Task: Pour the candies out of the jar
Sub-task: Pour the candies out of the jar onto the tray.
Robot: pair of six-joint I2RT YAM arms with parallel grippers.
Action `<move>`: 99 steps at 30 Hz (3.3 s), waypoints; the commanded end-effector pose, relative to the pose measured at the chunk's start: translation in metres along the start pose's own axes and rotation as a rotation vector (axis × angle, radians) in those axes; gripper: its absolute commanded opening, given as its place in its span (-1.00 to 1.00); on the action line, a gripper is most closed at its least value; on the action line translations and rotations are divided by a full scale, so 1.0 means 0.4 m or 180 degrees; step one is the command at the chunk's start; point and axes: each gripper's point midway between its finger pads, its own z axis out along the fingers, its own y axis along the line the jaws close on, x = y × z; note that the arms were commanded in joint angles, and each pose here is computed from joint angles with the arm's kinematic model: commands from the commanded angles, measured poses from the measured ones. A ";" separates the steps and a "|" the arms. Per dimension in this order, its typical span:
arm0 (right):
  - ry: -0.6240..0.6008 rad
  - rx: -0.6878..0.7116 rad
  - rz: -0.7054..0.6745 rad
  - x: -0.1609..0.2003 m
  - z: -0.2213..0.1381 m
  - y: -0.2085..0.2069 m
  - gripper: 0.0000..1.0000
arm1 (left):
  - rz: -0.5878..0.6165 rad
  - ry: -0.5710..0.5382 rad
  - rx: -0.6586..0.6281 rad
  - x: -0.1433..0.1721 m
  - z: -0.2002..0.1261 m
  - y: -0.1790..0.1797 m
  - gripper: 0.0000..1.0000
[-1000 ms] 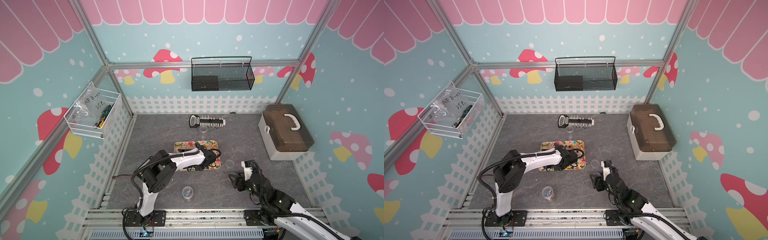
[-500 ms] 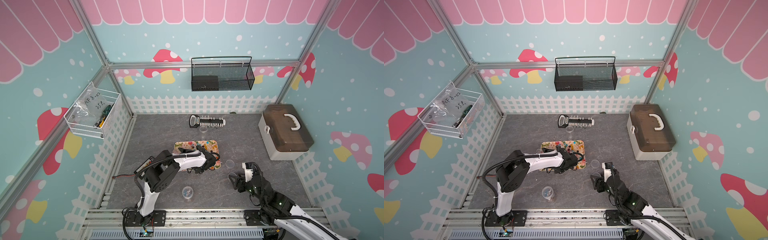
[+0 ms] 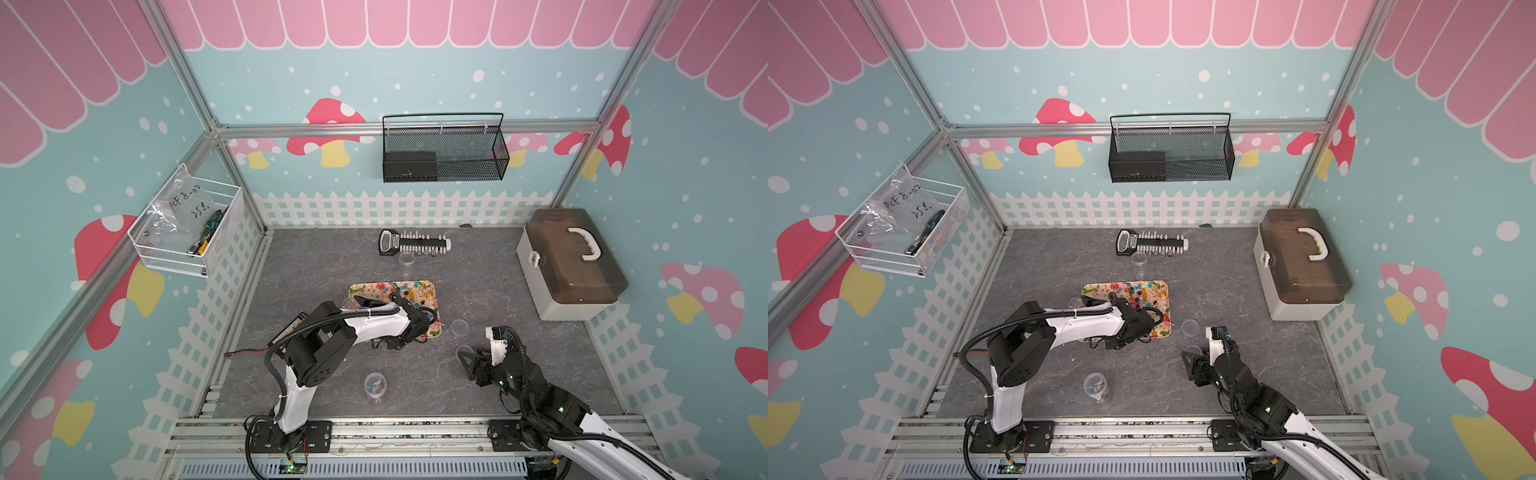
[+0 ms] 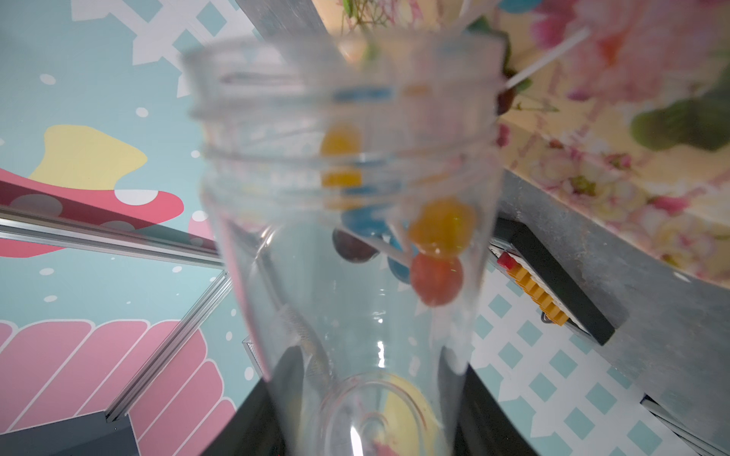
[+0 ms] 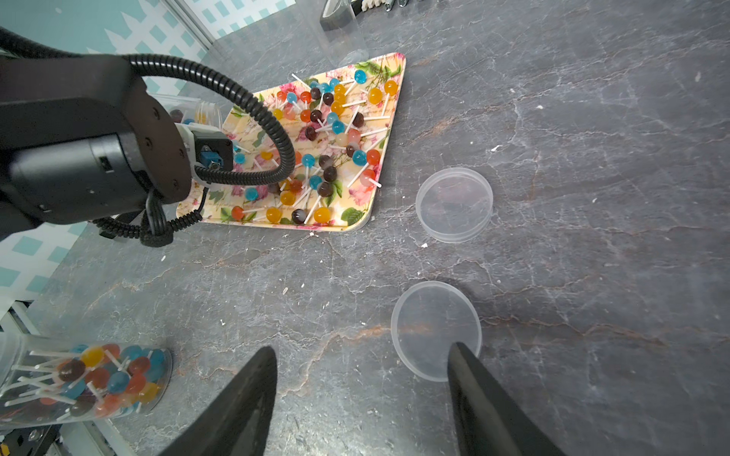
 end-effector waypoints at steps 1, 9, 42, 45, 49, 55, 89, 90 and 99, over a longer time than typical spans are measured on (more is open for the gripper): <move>-0.0014 0.0077 0.0085 0.004 -0.004 -0.016 0.35 | 0.0031 0.0002 -0.0083 0.000 -0.007 0.009 -0.06; -0.0038 0.0055 0.0145 0.004 -0.010 -0.016 0.34 | 0.0012 0.0006 -0.0113 -0.070 -0.006 0.017 -0.07; 0.0045 -0.0002 0.0257 0.017 -0.010 -0.010 0.29 | -0.0566 -0.0116 0.0377 0.038 0.002 -0.011 -0.08; 0.0042 0.0025 0.0273 0.019 -0.010 -0.015 0.29 | 0.0032 -0.0105 0.0058 0.030 -0.026 -0.029 -0.09; -0.0018 -0.0019 0.0301 0.009 -0.013 -0.009 0.28 | -0.0404 -0.0085 0.0269 0.037 0.000 -0.014 -0.09; -0.0002 -0.0010 0.0308 0.015 -0.014 -0.013 0.28 | -0.0177 -0.0075 0.0105 0.028 -0.003 -0.015 -0.09; 0.0026 -0.1239 -0.0189 -0.348 -0.145 0.382 0.26 | -0.3571 -0.3288 0.2126 0.149 -0.329 0.072 -0.08; 0.0044 -0.1340 -0.0268 -0.378 -0.149 0.418 0.25 | -0.3579 -0.3530 0.2202 0.146 -0.352 0.066 -0.08; 0.0844 -0.1604 -0.0949 -0.461 -0.096 0.587 0.09 | -0.3666 -0.4724 0.2195 0.158 -0.449 0.074 -0.04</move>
